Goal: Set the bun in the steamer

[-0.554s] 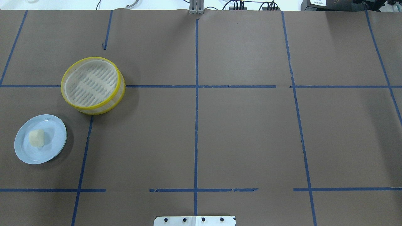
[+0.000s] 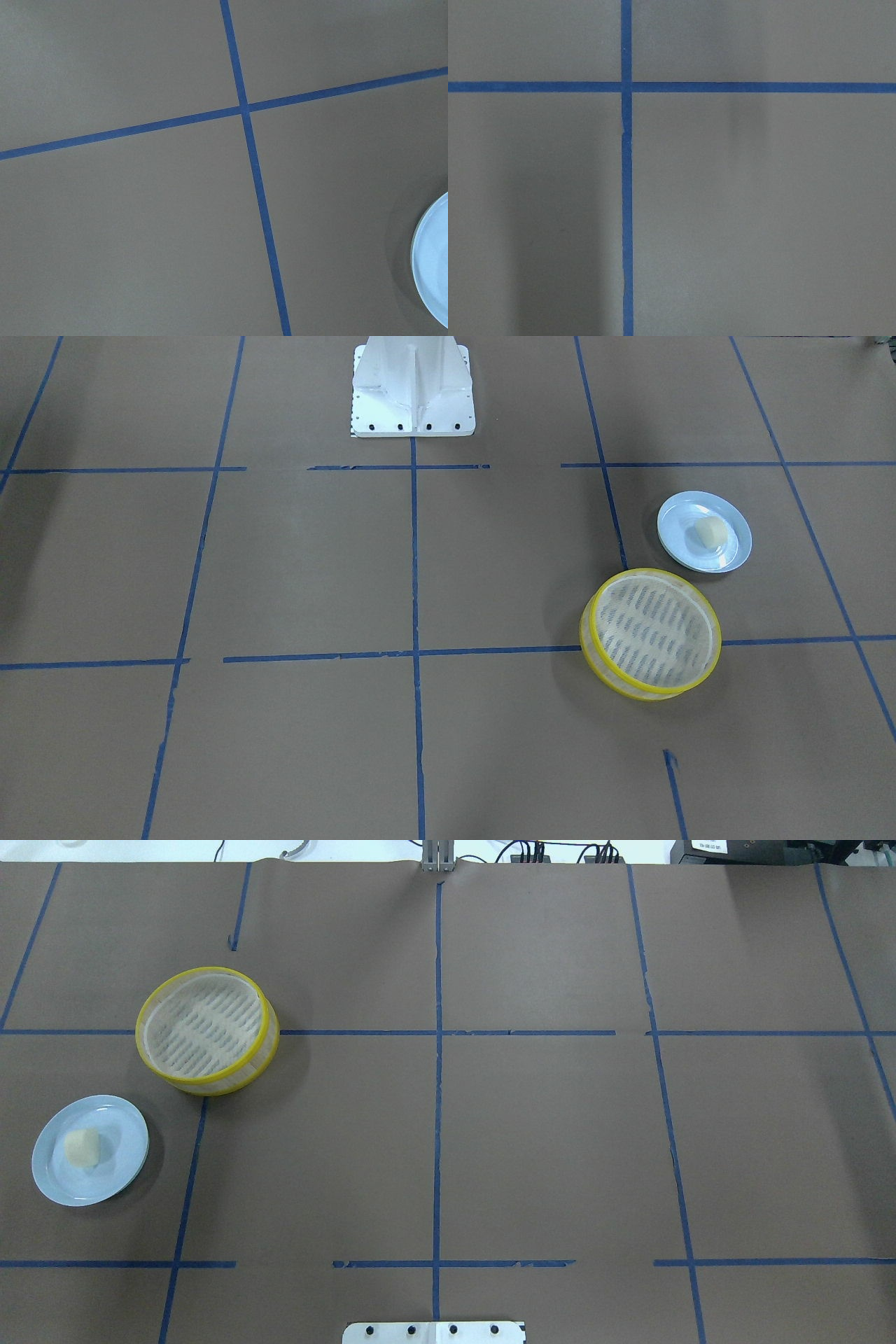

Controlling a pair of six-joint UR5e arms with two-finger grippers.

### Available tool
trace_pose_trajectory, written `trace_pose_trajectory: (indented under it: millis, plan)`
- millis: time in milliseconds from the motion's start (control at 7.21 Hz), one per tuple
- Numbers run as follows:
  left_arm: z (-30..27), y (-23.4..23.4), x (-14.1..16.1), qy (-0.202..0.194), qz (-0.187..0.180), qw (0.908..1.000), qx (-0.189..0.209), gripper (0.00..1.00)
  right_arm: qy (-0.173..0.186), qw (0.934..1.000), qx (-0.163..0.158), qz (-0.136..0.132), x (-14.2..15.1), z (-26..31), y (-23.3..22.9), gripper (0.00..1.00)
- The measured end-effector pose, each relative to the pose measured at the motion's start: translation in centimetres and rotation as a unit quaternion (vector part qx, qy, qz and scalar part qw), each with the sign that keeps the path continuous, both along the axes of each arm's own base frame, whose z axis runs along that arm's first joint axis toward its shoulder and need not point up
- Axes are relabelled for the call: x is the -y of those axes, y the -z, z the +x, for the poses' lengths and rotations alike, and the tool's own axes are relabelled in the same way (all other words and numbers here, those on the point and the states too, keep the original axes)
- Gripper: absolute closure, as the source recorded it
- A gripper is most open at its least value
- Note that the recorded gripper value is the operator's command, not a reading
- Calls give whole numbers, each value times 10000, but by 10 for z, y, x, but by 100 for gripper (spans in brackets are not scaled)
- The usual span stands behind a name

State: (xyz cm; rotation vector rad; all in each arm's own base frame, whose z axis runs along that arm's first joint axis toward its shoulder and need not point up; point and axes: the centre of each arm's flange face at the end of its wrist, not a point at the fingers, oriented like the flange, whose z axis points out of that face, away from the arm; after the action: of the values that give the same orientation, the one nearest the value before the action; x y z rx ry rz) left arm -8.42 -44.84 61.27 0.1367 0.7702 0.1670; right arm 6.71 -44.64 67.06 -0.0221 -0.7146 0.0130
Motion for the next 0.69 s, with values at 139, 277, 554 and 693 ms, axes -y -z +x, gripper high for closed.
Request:
trace_pose_trajectory:
  millis: [139,277,554,693]
  plan:
    - [1,3,3,-13,153,9999,-23,0,0,10000,0,0,0,0,0,0]
    - [8,9,8,-39,372,9992,-144,0,0,10000,0,0,0,0,0,0]
    - [65,25,19,-34,320,9987,-384,0,0,10000,0,0,0,0,0,0]
    - [110,37,23,103,124,9990,-427,0,0,10000,0,1,0,0,0,0]
